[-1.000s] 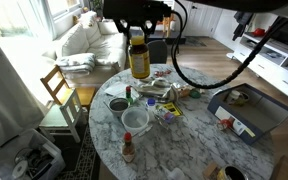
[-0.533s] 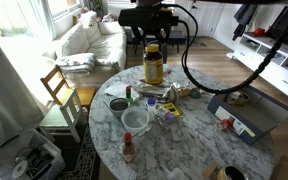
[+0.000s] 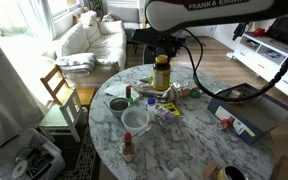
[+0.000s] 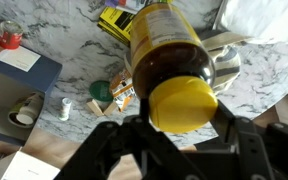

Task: Remove the cups from the box and put them in the clear container then remove the bottle with the yellow lid from the container and put it on the table.

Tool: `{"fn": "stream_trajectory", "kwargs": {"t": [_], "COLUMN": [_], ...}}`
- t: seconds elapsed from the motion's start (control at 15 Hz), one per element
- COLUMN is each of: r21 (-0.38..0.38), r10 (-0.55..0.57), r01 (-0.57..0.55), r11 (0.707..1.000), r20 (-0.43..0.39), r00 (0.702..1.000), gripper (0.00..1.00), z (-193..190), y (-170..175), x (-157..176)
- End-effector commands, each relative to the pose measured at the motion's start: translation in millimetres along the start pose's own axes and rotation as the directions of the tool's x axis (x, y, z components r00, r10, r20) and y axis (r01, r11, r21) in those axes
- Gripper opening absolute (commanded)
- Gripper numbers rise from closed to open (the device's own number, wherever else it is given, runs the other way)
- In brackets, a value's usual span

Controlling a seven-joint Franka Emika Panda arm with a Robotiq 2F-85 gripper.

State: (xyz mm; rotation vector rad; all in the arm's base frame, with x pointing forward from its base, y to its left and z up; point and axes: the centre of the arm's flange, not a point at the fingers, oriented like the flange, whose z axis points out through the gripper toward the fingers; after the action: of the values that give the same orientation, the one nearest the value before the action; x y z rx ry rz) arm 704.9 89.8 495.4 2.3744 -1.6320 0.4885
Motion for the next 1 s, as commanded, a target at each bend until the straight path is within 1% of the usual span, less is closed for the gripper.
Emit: {"fn": "stream_trajectory", "kwargs": {"t": [0.0,0.13,0.27,0.33,0.4,0.47,0.53,0.6,0.73,0.8,0.87,0.93], "r21": [0.000,-0.002,-0.001,-0.032,-0.094,-0.154,-0.203,-0.263,-0.359,-0.356,-0.365,-0.381], "r10": [0.021,0.035,0.038,0.056,0.079,0.117,0.134,0.144,0.204,0.254,0.298,0.341], "r01": [-0.021,-0.035,-0.038,-0.057,-0.082,-0.120,-0.140,-0.149,-0.209,-0.236,-0.265,-0.312], "r11": [1.000,0.999,0.999,0.998,0.992,0.981,0.969,0.953,0.910,0.904,0.892,0.870], "r20": [-0.007,-0.006,-0.003,-0.018,-0.034,-0.032,-0.044,-0.037,-0.051,0.005,0.034,0.010], "r00": [1.000,0.999,0.999,0.998,0.996,0.993,0.990,0.989,0.978,0.967,0.954,0.940], "gripper": [0.62,0.62,0.62,0.37,0.37,0.37,0.37,0.37,0.37,0.37,0.37,0.37], "z": [7,13,11,18,33,53,76,102,141,160,173,188], "y": [4,9,11,11,15,22,33,46,63,71,77,86], "x": [-1,-3,-4,2,11,20,28,37,53,60,66,71]}}
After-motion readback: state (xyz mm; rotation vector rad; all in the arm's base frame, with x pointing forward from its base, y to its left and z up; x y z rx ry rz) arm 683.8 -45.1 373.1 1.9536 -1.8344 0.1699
